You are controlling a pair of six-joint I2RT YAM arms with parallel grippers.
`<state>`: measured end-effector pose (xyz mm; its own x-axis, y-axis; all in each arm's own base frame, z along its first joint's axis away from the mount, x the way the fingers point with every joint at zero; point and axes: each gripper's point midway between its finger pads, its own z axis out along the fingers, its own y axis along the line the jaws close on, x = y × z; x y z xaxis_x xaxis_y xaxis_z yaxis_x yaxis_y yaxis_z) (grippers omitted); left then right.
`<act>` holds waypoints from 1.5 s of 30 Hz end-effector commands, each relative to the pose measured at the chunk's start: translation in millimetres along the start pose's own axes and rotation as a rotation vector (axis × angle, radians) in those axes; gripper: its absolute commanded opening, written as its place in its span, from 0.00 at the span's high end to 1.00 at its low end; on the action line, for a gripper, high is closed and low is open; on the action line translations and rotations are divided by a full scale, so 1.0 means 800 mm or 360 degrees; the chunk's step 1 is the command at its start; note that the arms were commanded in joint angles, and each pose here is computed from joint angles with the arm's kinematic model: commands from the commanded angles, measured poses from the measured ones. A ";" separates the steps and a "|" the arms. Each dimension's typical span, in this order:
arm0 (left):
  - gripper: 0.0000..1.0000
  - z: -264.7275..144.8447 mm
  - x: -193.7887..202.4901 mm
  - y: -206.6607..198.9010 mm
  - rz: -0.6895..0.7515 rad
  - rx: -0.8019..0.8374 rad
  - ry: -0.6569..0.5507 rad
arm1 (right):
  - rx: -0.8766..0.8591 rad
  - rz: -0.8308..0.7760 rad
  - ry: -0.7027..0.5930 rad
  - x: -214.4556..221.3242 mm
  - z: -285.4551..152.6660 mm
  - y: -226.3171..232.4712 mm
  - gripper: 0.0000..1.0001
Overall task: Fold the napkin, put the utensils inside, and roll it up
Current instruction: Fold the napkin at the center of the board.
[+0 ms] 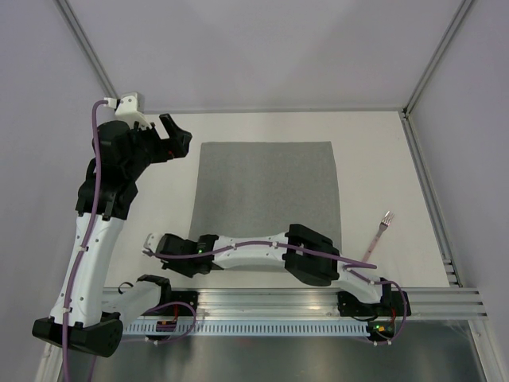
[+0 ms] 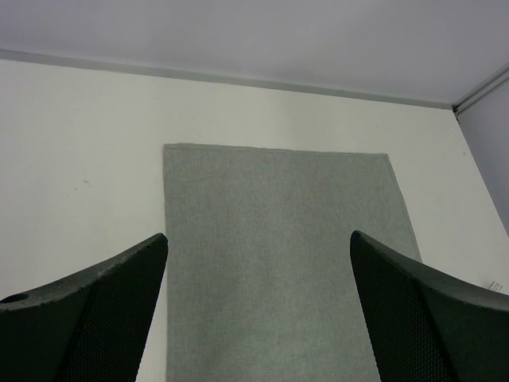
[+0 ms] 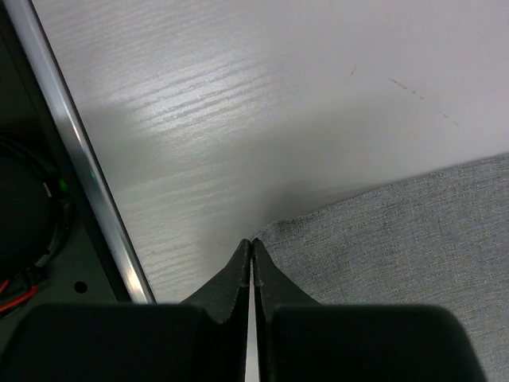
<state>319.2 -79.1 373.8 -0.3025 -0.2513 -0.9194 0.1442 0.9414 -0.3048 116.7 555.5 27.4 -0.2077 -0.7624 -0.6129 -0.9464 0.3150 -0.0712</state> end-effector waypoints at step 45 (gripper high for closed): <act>0.00 0.004 0.002 -0.023 0.0010 0.0184 -0.0001 | 0.0816 0.0437 -0.0184 0.050 -0.207 -0.415 0.99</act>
<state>319.0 -92.8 373.0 -0.3147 -0.2469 -0.9165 0.2172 0.9212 -0.3227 366.1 341.8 127.4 -0.4142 -0.5846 -0.6977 -0.6698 0.7147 -0.2012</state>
